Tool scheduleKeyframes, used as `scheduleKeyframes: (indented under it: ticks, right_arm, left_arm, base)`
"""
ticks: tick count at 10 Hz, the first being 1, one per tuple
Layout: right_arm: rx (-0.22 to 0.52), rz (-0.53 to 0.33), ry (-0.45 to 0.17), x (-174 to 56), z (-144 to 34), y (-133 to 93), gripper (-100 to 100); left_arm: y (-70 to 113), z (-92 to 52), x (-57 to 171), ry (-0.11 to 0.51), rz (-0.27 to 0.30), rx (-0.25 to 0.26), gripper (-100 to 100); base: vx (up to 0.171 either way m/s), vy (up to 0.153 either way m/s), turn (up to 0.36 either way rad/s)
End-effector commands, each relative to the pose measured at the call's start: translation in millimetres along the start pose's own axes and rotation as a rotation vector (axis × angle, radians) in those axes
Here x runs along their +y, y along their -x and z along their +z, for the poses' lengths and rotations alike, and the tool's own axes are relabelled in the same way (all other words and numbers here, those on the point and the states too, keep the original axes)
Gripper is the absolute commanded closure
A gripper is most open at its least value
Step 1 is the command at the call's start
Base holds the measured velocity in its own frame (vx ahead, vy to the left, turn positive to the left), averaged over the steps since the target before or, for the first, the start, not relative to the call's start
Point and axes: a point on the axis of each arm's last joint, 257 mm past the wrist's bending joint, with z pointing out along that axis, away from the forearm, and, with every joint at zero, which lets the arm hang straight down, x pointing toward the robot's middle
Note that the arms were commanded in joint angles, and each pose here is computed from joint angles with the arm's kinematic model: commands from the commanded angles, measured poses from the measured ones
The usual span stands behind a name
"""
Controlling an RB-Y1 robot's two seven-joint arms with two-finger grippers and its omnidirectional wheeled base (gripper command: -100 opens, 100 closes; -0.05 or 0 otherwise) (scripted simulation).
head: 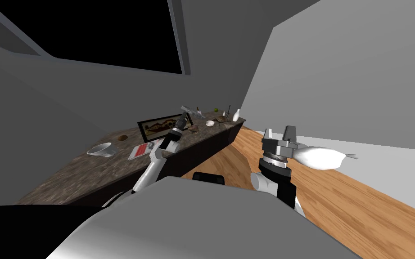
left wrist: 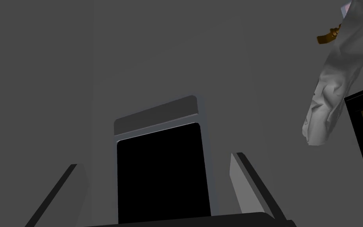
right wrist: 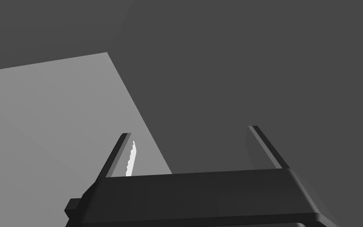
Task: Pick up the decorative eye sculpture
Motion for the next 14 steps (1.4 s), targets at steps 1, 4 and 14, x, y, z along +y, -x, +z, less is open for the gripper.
scheduleKeyframes:
  ticks: [1, 4, 14]
  right_arm:
    - [0.0, 0.0, 0.0, 0.0, 0.0, 0.0, 0]
    - [0.0, 0.0, 0.0, 0.0, 0.0, 0.0, 0]
    - [0.0, 0.0, 0.0, 0.0, 0.0, 0.0, 0]
  left_arm:
    - [0.1, 9.1, 8.6, 0.028, 0.004, 0.007, -100]
    - [5.7, 31.9, 36.7, 0.111, 0.008, 0.024, -100]
    - [23.7, 85.0, 114.8, 0.377, -0.035, 0.047, -100]
  base:
    - [-0.068, 0.054, -0.036]
    - [-0.067, 0.071, -0.064]
    - [-0.054, 0.073, -0.07]
